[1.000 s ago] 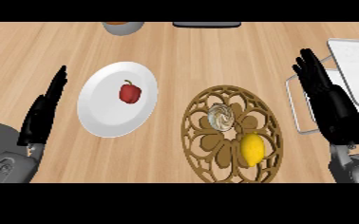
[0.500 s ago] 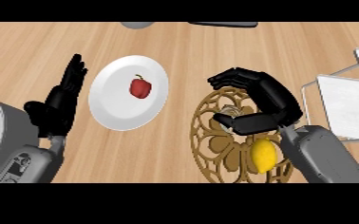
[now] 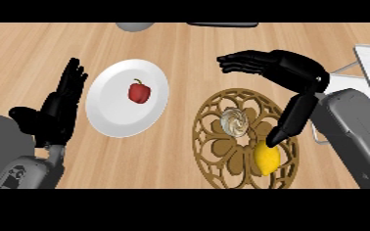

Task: Pick the cupcake from the placemat and place it in the tiered shelf

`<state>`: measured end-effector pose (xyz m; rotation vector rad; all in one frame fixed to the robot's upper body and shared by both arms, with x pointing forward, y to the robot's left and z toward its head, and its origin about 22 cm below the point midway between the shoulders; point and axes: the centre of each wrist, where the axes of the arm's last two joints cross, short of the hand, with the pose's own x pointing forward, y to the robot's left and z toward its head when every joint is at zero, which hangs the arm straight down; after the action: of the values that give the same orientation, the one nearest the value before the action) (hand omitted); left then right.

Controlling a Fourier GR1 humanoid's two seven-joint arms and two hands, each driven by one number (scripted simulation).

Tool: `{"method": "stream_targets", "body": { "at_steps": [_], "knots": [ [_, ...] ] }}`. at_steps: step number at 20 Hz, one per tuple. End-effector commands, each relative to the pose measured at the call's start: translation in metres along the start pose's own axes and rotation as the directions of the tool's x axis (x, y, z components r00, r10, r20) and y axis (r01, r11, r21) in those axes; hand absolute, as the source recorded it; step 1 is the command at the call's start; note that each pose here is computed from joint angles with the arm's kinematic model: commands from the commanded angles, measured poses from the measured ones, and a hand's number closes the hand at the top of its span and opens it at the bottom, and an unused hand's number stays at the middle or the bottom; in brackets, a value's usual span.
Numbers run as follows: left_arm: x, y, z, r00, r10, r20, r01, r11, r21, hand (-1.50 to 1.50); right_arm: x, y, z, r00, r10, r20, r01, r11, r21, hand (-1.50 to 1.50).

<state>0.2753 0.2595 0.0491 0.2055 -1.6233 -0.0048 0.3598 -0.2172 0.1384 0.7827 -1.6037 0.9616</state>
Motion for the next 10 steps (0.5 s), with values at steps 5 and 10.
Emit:
{"method": "stream_targets", "body": {
  "at_steps": [5, 10],
  "knots": [
    [0.003, 0.003, 0.006, 1.000, -0.005, -0.015, 0.006, 1.000, 0.022, 0.00, 0.086, -0.001, -0.019, 0.867, 0.491, -0.084, -0.435, 0.828, 0.353, -1.50],
    [-0.004, 0.007, 0.014, 0.999, 0.009, -0.035, -0.008, 0.999, 0.032, 0.00, 0.101, 0.037, -0.035, 0.661, 0.747, -0.072, -0.672, 0.631, 0.387, -1.50]
  ]
}}
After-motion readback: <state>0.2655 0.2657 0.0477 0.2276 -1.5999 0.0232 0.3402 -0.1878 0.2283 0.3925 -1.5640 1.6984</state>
